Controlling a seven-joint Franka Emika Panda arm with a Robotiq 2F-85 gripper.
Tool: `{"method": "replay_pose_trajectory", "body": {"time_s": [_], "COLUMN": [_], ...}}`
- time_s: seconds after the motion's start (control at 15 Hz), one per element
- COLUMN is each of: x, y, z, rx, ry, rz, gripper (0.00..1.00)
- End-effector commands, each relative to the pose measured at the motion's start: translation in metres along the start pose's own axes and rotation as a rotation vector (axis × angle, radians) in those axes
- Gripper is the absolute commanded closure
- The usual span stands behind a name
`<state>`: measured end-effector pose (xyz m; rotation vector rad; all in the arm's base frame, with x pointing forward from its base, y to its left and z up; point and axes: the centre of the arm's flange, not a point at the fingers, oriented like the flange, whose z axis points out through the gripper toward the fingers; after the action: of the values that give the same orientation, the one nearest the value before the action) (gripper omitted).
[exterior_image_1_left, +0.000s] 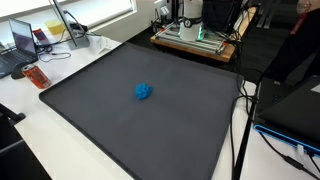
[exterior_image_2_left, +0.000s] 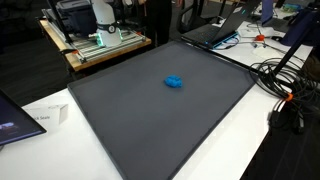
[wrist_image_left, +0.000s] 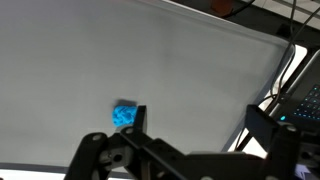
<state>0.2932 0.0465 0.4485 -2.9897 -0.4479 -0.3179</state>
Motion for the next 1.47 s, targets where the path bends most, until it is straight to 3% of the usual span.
{"method": "replay_pose_trajectory", "body": {"time_s": [0.0,0.33,0.6,0.87,1.4], "x": [0.000,0.000,0.040,0.066,0.122], "y": [0.000,0.000,-0.015,-0.029,-0.036], "z": [0.000,0.000,0.017,0.054,0.121], "rx": [0.000,0.000,-0.013,-0.055,-0.123], "ry": [0.000,0.000,-0.025,-0.061,-0.016], "rz": [0.000,0.000,-0.012,0.014,0.139], "gripper": [0.00,0.00,0.00,0.00,0.00]}}
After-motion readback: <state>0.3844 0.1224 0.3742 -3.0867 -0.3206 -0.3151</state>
